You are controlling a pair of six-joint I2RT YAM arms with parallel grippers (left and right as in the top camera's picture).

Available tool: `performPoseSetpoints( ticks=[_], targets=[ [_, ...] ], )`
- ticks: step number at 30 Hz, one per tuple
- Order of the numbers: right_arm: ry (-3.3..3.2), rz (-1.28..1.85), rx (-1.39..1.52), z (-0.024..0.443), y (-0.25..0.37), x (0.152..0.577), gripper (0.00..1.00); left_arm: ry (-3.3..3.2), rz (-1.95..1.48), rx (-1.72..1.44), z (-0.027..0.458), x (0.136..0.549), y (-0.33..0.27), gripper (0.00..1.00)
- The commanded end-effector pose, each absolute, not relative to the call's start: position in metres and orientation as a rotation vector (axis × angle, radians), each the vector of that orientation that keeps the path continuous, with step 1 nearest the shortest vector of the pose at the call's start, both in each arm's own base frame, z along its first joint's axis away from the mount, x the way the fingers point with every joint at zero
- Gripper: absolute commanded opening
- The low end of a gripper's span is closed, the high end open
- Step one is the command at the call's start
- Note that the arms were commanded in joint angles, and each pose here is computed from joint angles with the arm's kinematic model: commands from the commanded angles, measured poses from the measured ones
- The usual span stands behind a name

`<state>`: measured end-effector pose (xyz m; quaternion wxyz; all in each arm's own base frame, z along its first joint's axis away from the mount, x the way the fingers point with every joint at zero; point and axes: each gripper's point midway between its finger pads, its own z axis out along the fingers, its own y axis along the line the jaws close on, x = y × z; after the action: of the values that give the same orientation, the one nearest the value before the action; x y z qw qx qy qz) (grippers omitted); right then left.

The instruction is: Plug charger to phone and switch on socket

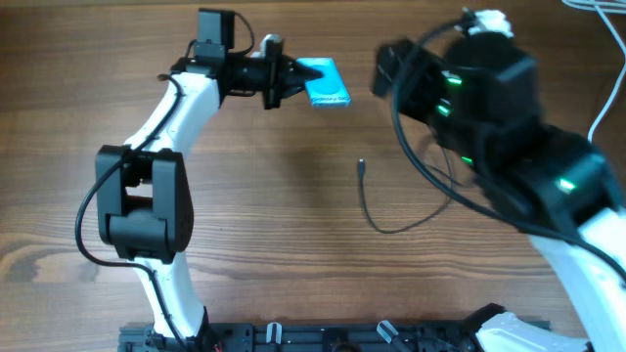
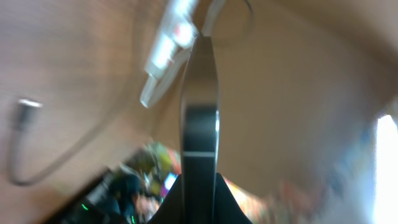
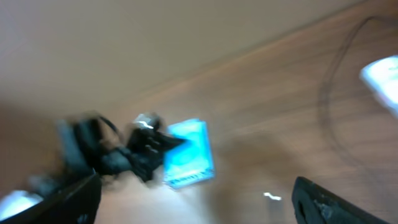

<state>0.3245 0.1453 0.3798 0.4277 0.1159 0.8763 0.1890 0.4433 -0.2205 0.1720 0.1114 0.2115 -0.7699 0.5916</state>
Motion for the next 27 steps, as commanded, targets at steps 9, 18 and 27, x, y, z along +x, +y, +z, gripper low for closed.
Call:
performPoseSetpoints(
  ticks=[9,18,27],
  targets=[
    [2.806,0.117,-0.078,0.187,0.134,0.333,1.0,-3.166,1.128,0.541,0.165,0.435,-0.133,0.04],
    [3.171,0.136,-0.088,0.052,0.159,0.33,0.75,-3.324,0.285,1.128,0.178,0.402,-0.005,0.04],
    [3.236,0.126,-0.146,0.006,0.184,0.325,0.61,-3.245,0.238,1.242,0.173,0.391,0.025,0.04]
  ],
)
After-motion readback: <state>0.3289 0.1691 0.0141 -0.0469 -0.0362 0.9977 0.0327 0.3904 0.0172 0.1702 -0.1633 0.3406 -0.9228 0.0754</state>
